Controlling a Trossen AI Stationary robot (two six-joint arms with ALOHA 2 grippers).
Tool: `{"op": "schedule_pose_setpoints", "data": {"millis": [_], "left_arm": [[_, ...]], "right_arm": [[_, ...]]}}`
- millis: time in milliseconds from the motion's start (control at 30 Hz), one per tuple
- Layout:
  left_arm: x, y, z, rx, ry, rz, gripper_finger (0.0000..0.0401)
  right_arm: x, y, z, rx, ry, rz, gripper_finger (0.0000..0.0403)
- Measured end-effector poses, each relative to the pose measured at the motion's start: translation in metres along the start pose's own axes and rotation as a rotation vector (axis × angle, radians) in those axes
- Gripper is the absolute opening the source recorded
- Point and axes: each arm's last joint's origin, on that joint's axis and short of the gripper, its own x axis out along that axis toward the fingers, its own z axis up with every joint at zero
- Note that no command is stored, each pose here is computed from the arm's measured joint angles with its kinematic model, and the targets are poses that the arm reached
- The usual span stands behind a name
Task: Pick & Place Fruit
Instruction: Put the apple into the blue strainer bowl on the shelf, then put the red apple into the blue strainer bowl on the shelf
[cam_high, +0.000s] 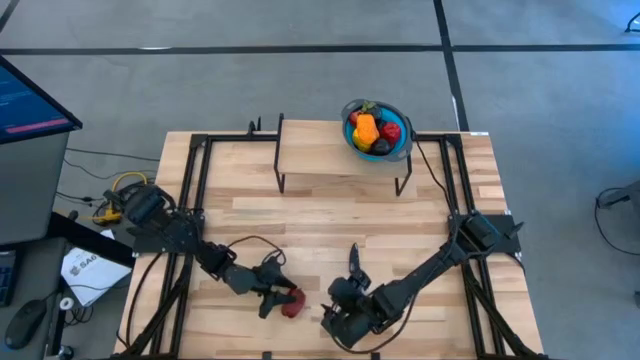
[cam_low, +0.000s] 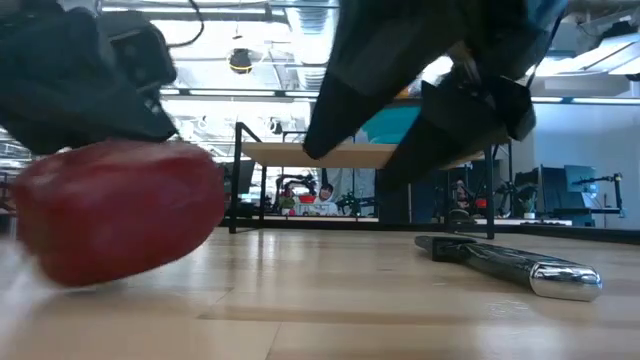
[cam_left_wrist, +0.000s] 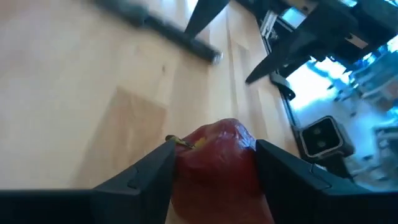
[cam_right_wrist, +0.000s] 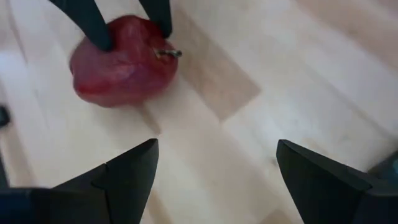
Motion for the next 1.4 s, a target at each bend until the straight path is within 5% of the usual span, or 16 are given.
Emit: {"op": "schedule_pose_setpoints", "data": {"millis": [300, 567, 800, 1100, 1233, 1400], "left_arm": [[-0.024, -0.018, 0.04, 0.504, -0.13, -0.043, 0.0187], [-0.046, -0.031, 0.069, 0.693, -0.298, 0.012, 0.0162], [-0.053, -0.032, 0.077, 0.705, -0.35, 0.076, 0.0121], [-0.051, -0.03, 0.069, 0.664, -0.265, 0.039, 0.0108], [-0.045, -0.026, 0.062, 0.668, -0.182, -0.041, 0.013], [-0.021, -0.015, 0.061, 0.601, -0.1, -0.056, 0.0215]], "right_arm": [[0.003, -0.011, -0.031, -0.19, -0.283, -0.066, 0.032], [0.021, -0.008, -0.032, -0.209, -0.505, 0.179, 0.032], [0.036, -0.018, 0.002, -0.211, -0.547, 0.151, 0.032], [0.038, -0.019, -0.003, -0.32, -0.472, 0.183, 0.032], [0.014, -0.017, 0.0, -0.359, -0.476, 0.147, 0.032], [-0.026, -0.024, 0.0, -0.367, -0.395, 0.118, 0.032]]}}
